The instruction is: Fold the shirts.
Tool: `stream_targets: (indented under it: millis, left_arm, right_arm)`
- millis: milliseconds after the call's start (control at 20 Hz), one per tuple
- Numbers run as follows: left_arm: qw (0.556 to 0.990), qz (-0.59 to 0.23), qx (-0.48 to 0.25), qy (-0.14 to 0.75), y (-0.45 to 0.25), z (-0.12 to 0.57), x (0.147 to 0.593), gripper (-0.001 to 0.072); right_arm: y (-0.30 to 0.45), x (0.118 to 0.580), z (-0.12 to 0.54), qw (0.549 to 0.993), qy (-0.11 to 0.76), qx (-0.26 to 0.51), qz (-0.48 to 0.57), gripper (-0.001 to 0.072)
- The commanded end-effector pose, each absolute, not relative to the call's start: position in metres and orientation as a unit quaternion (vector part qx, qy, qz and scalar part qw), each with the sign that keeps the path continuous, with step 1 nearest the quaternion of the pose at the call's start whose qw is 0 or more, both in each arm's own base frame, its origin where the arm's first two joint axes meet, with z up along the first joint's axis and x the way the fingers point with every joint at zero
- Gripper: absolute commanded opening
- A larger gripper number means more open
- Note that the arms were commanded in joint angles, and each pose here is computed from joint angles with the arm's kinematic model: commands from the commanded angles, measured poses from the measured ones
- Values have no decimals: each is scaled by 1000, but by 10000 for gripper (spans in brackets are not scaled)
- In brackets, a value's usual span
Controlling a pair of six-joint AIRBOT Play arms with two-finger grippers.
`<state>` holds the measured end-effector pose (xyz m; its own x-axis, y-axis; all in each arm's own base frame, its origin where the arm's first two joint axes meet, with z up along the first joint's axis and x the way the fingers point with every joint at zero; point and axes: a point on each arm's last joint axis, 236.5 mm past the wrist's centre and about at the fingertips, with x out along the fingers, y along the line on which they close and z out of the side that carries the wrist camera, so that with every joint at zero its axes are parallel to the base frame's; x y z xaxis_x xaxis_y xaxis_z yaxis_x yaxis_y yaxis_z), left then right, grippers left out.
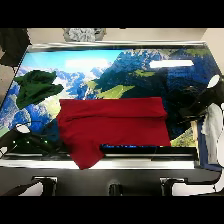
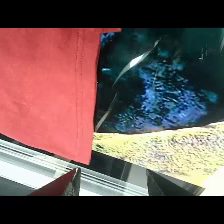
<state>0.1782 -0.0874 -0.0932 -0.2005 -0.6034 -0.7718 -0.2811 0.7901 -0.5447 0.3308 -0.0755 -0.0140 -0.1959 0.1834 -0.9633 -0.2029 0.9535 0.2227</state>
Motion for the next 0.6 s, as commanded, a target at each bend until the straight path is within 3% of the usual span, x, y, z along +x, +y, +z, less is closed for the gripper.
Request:
stream_targets:
  millis: [0, 100, 150, 250, 350, 400, 500, 550]
  left_arm:
    - [583, -136, -311, 738, -94, -103, 184, 458]
    - [593, -120, -312, 732, -92, -108, 191, 432]
    - [599, -119, -307, 730, -92, -109, 194, 364]
    - [610, -113, -302, 724, -92, -112, 199, 330]
    - [614, -114, -298, 722, -93, -113, 201, 97]
    - [614, -118, -295, 722, -94, -113, 200, 38]
    - [612, -143, -280, 726, -96, -110, 195, 28]
    - [610, -150, -277, 727, -97, -110, 193, 28]
  right_arm:
    - [-75, 329, -15, 634, 758, -5, 152, 506]
    - [-73, 321, -19, 627, 764, -3, 153, 511]
    - [-74, 315, -23, 625, 766, -7, 149, 546]
    - [-74, 301, -31, 619, 771, -9, 145, 554]
    - [-63, 287, -40, 615, 772, 2, 159, 554]
    - [-55, 279, -45, 611, 773, 7, 172, 576]
    - [-45, 256, -57, 589, 784, 13, 196, 675]
    - [-42, 245, -65, 577, 791, 16, 202, 673]
